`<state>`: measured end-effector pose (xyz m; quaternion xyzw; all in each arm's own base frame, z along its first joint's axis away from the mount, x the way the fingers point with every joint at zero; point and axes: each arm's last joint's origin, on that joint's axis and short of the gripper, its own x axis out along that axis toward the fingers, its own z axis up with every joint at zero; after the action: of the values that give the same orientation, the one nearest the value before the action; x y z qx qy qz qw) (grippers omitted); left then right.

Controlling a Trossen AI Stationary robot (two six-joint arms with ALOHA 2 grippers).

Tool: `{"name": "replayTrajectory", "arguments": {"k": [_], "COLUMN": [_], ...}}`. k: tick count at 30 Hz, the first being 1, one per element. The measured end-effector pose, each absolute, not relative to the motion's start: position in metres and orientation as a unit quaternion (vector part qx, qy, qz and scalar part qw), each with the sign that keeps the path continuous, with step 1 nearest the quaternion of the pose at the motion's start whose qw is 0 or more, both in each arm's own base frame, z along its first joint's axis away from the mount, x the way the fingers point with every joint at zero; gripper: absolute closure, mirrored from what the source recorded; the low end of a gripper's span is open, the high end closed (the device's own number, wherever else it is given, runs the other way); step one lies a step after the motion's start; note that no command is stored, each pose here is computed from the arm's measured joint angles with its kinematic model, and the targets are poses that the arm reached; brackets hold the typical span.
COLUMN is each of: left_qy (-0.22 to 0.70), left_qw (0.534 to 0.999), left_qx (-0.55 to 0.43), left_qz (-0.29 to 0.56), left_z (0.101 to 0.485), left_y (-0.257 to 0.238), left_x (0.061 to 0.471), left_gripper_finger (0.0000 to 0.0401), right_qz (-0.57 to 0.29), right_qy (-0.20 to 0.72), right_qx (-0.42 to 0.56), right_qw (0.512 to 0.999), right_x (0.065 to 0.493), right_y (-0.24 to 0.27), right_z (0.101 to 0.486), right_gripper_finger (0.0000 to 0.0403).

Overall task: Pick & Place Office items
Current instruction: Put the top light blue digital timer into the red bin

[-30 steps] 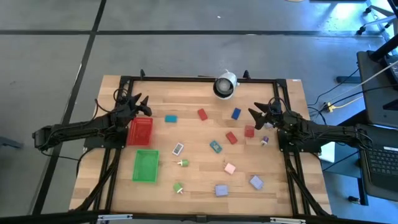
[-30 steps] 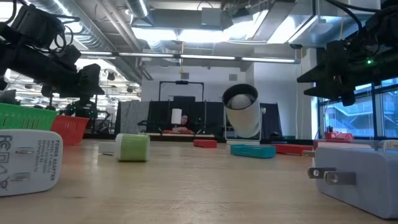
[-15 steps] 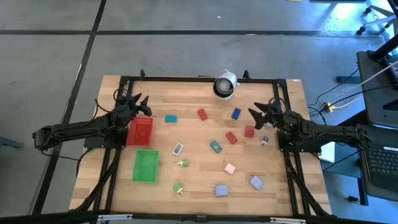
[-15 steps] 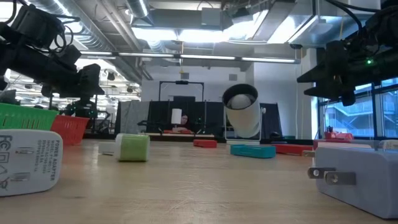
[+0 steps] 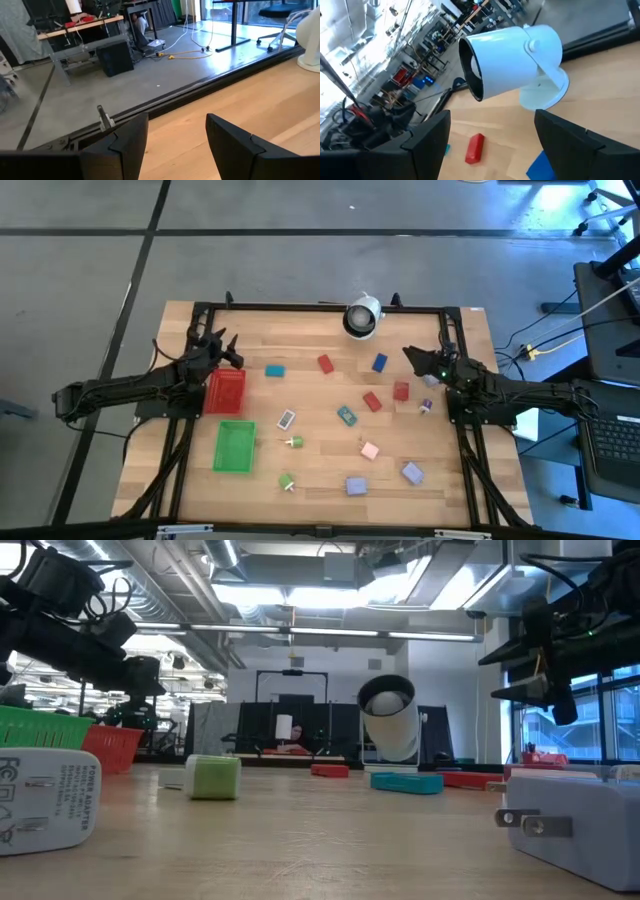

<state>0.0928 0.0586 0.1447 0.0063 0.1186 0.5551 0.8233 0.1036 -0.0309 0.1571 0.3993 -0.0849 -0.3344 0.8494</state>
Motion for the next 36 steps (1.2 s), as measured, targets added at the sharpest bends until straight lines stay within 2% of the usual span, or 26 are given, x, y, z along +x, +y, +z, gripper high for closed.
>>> {"name": "replayTrajectory", "arguments": {"k": [6, 20, 24, 30, 36], "left_qy": [0.073, -0.123, -0.158, -0.165, -0.183], "left_qw": [0.823, 0.797, 0.783, 0.805, 0.792], "left_qx": [-0.056, -0.308, -0.325, -0.349, -0.38], "left_qz": [0.561, 0.505, 0.507, 0.452, 0.441], "left_z": [0.145, 0.155, 0.159, 0.163, 0.163], "left_y": [0.059, 0.058, 0.059, 0.057, 0.057], "left_x": [0.093, 0.097, 0.097, 0.1, 0.101], "left_gripper_finger": [0.0205, 0.0205, 0.0205, 0.0205, 0.0205], "right_qz": [-0.379, -0.382, -0.382, -0.383, -0.383], "right_qy": [-0.086, -0.085, -0.085, -0.085, -0.085], "right_qx": [0.346, 0.341, 0.34, 0.34, 0.34], "right_qw": [0.854, 0.855, 0.855, 0.855, 0.855], "right_x": [0.102, 0.102, 0.102, 0.102, 0.102], "right_y": [-0.033, -0.033, -0.033, -0.033, -0.033], "right_z": [0.157, 0.157, 0.157, 0.157, 0.157], "right_gripper_finger": [0.011, 0.011, 0.011, 0.011, 0.0111]}}
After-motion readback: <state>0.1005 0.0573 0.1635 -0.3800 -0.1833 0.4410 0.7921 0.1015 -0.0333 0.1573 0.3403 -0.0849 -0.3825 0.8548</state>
